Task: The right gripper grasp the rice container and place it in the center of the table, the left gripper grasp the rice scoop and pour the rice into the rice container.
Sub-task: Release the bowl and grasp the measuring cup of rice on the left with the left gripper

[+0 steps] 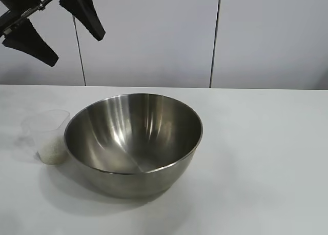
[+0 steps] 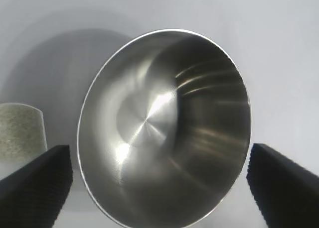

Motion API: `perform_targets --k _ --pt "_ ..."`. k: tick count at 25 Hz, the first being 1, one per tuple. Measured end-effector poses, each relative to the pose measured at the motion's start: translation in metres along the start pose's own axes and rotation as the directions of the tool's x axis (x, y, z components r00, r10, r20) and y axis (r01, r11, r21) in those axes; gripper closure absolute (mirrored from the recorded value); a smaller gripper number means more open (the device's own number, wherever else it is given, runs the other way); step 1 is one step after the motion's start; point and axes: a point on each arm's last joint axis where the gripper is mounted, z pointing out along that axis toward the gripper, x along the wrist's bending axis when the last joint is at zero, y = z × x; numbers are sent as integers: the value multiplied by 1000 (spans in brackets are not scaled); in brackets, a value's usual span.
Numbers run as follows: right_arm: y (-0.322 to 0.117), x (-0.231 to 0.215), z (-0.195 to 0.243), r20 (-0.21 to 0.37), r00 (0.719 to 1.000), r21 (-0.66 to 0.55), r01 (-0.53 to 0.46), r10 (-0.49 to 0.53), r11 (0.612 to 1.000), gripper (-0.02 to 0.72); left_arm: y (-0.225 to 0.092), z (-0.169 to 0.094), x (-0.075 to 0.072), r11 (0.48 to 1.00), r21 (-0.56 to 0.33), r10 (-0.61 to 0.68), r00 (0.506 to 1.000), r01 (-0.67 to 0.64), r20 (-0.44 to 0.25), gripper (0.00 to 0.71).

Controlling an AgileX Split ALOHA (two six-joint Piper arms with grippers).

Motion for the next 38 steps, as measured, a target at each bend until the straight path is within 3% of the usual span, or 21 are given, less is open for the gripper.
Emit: perform_targets --k 3,8,14,23,33,38 --pt "-50 7 -29 -36 999 -60 -19 17 998 168 0 0 0 1000 0 0 1000 0 0 23" --pt "-115 12 -32 -35 999 -62 -13 11 998 168 0 0 0 1000 0 0 1000 0 0 23" --pt "-160 18 11 -65 997 127 -31 39 991 168 0 0 0 1000 0 0 1000 0 0 23" --pt "-197 23 45 -137 990 272 -2 41 962 168 0 0 0 1000 -1 0 1000 0 0 23" --pt "-198 23 47 -155 987 264 2 40 965 168 1 0 0 1000 -10 0 1000 0 -2 23" --pt "-198 23 47 -155 987 261 2 40 965 168 8 0 0 996 -93 -9 1000 9 -3 23"
